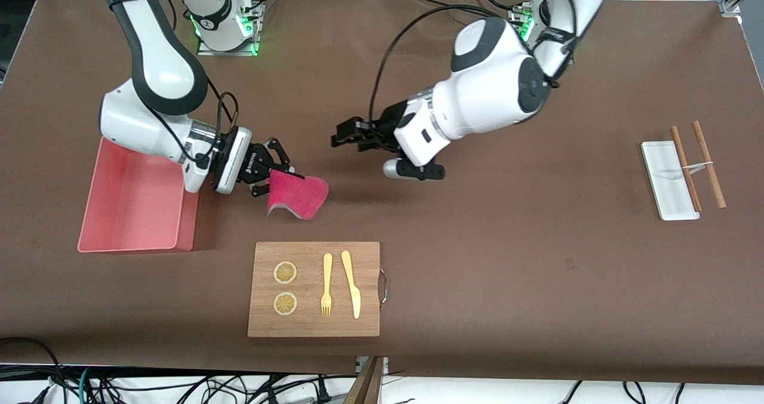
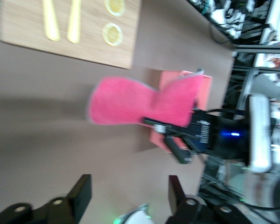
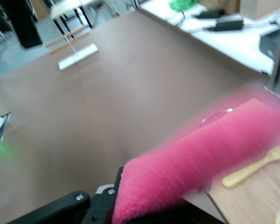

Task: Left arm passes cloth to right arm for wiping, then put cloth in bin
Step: 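Release the cloth from the left gripper and withdraw it, then wipe the table with the cloth in the right gripper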

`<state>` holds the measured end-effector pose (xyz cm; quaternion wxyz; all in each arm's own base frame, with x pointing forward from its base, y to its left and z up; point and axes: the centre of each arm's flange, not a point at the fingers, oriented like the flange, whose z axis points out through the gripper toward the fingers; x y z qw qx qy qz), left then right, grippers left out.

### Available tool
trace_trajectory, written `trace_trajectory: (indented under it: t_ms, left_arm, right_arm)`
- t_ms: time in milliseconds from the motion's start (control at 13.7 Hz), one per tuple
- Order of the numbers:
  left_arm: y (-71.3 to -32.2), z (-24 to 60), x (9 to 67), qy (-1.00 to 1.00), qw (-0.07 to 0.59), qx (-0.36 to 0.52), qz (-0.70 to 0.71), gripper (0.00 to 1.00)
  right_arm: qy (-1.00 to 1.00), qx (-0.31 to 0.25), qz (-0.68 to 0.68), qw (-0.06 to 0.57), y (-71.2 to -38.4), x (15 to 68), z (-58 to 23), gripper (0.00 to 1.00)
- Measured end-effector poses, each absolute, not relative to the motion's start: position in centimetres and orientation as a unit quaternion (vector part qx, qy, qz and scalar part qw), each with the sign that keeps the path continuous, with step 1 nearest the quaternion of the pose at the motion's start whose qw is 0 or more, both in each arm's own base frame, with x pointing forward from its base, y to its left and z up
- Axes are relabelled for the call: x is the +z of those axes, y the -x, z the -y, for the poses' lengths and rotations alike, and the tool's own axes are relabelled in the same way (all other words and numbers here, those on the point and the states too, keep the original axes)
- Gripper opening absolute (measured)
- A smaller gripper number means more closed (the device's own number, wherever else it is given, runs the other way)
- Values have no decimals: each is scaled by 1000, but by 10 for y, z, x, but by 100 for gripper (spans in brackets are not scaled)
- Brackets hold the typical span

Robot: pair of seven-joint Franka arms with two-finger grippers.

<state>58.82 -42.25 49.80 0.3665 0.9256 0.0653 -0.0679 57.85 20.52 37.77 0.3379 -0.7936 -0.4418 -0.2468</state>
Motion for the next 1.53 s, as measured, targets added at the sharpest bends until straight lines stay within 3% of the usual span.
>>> trace_trajectory:
  t_ms: [146,365,584,803,1167,1532]
  left_arm:
    - [-599,385,499,-951,302,-57,-39,100]
    - [-611,343,484,-976,212,-44,28,100]
    - [-628,294,478,-979,177,-42,87,100]
    - [-631,266,489,-983,122,-23,134,100]
    - [-600,244,567,-983,23,22,182,100]
    - [-576,176,599,-975,-28,28,219,100]
  right_arm:
    - [827,-188,423,320,-574,394,-196,2]
    - [880,-101,376,272,-563,414,-180,2]
    - [934,-21,308,181,-552,426,-163,2]
    - [968,22,228,103,-548,420,-153,2]
    - [991,73,108,11,-551,359,-142,2]
    - [995,83,53,-5,-566,263,-143,2]
